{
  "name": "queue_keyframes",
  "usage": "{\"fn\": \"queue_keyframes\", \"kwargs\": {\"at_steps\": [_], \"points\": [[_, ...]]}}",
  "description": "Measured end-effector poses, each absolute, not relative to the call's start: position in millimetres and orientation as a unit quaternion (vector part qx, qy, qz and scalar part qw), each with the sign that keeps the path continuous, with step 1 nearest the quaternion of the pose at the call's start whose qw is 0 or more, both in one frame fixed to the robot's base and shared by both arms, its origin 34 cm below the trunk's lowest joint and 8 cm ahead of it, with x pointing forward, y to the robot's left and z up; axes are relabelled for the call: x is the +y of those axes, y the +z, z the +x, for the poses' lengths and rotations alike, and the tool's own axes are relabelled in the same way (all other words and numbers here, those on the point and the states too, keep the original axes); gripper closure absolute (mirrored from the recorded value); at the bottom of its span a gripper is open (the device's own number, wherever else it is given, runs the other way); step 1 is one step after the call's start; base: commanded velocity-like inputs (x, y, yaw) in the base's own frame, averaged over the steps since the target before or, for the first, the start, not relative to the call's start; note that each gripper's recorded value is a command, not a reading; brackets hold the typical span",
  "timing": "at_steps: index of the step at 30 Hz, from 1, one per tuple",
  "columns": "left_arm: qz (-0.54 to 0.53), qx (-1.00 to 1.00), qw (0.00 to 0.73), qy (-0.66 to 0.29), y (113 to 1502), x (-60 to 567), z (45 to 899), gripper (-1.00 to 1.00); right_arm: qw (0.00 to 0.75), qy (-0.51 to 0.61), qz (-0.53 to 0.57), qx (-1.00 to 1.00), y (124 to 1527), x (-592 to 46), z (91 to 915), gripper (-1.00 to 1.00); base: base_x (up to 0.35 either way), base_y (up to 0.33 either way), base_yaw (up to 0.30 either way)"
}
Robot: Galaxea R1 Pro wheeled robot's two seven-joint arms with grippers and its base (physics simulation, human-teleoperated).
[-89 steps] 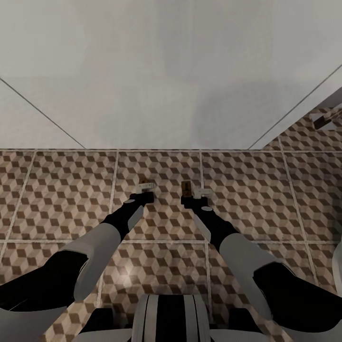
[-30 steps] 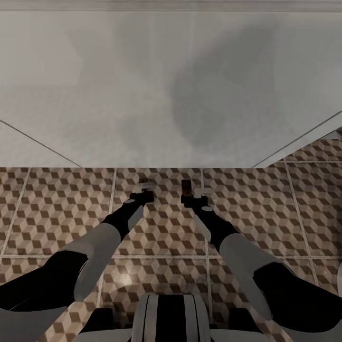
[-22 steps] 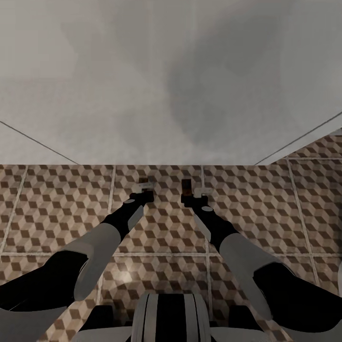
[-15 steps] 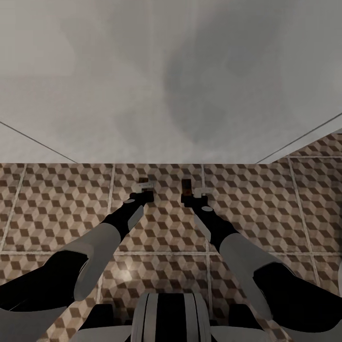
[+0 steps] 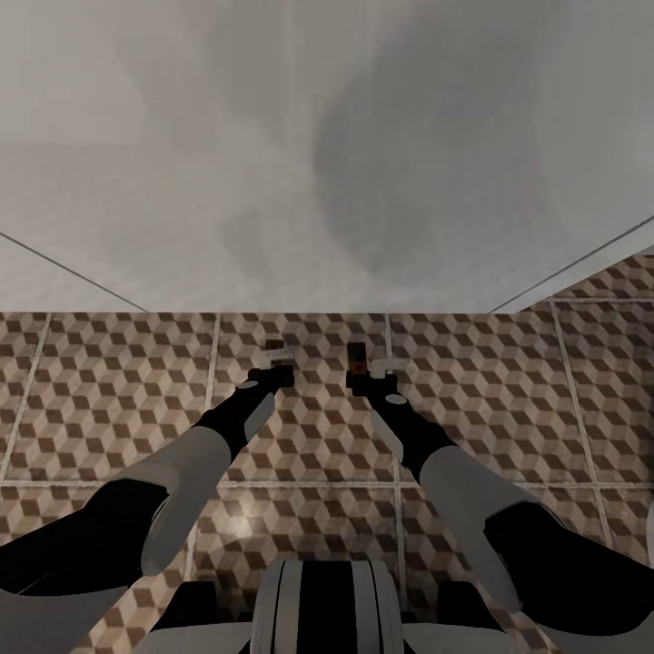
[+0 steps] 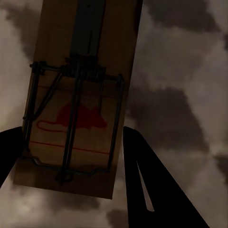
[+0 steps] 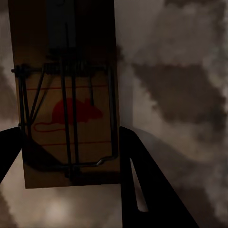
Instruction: Take the four mousetraps from the cabinet in the bathroom and place them on the bathroom floor. Make sure all four end up on the same floor surface, and ensure that at least two of them are either under or directly next to the same bathroom sink.
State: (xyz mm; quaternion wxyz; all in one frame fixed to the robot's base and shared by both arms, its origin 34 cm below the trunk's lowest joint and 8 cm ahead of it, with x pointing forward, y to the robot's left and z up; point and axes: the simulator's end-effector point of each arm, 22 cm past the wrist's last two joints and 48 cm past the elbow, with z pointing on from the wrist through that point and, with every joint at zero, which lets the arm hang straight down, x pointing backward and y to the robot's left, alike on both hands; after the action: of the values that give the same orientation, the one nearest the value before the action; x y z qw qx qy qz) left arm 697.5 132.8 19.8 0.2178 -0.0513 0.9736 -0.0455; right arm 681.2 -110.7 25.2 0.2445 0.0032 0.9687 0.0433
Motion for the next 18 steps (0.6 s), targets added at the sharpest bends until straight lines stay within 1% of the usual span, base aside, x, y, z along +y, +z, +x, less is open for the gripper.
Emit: {"fn": "queue_keyframes", "kwargs": {"at_steps": [6, 9, 18], "points": [[-0.052, 0.974, 0.218, -0.045, 19.7, 133.0, 697.4, 1.0, 0.245, 0.043, 0.003, 0.969, 25.2, -110.8, 681.2, 1.0, 0.008, 0.0, 0.0], [-0.055, 0.974, 0.217, -0.044, 19.7, 134.2, 697.2, 1.0, 0.245, 0.043, 0.003, 0.969, 25.4, -110.8, 681.3, 1.0, 0.074, 0.0, 0.0], [-0.054, 0.972, 0.225, -0.048, 21.1, 132.6, 700.2, 1.0, 0.245, 0.043, 0.003, 0.969, 25.3, -110.8, 681.3, 1.0, 0.205, 0.0, 0.0]]}}
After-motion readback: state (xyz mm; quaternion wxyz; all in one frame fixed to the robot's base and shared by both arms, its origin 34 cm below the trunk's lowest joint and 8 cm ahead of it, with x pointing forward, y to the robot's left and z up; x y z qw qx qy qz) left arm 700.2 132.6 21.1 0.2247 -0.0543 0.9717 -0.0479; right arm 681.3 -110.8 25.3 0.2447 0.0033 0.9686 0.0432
